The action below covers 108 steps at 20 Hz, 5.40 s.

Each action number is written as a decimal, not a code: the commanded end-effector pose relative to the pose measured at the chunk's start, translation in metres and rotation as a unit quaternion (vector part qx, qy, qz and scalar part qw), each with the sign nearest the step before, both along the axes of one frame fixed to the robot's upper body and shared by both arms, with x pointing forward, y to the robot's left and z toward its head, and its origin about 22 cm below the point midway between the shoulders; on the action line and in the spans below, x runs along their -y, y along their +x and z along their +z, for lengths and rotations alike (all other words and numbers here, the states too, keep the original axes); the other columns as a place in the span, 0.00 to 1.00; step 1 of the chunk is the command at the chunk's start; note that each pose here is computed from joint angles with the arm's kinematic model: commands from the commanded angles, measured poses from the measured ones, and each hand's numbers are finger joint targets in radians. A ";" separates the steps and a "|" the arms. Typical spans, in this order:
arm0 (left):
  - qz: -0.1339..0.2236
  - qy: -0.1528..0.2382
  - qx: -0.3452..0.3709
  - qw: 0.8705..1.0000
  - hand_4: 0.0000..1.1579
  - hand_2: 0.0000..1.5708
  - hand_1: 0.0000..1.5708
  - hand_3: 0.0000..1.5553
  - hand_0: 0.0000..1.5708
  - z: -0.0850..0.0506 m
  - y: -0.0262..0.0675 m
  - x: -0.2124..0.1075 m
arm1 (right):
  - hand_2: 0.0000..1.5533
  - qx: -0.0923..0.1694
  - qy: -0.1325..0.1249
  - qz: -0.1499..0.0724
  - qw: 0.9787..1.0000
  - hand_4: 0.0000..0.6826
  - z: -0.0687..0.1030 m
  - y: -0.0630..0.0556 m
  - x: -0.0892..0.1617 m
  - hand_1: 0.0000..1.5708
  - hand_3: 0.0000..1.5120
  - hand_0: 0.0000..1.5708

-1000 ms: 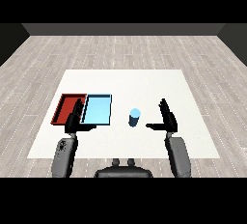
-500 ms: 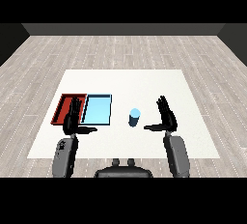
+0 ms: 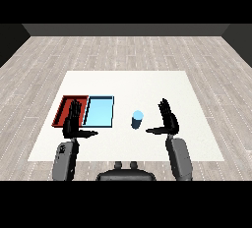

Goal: Pick the blue can and put it in the blue box

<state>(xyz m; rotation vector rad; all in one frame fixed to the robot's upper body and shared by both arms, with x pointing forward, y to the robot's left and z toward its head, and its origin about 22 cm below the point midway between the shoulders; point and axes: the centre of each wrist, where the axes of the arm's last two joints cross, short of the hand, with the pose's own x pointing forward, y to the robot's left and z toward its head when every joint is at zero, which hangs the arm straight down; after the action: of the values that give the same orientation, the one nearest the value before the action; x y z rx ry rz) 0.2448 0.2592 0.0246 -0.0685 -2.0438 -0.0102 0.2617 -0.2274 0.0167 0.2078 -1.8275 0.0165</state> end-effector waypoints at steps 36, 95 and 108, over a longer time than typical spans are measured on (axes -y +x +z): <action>0.007 -0.015 0.002 1.000 0.00 0.00 0.00 0.00 0.00 0.011 0.0037 -0.010 | 0.00 -0.076 0.102 0.004 0.992 0.00 -0.076 0.031 -0.082 0.00 0.00 0.00; -0.089 0.026 -0.083 0.992 0.00 0.00 0.00 0.00 0.00 0.003 0.0150 0.076 | 0.93 0.011 -0.112 -0.081 0.990 0.91 0.031 0.046 -0.076 0.90 0.93 0.90; -0.140 -0.005 -0.135 0.981 0.00 0.00 0.00 0.00 0.00 -0.015 0.0298 0.116 | 0.94 0.025 -0.117 -0.053 0.991 0.89 0.051 0.056 -0.092 0.93 0.92 0.93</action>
<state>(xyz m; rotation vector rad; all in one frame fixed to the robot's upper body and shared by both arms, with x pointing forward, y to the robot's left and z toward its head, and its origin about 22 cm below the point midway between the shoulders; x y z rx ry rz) 0.2708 0.1492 0.0080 -0.3226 -1.7676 -0.1547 0.3148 -0.1417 0.0659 -0.0789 -1.8756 0.1688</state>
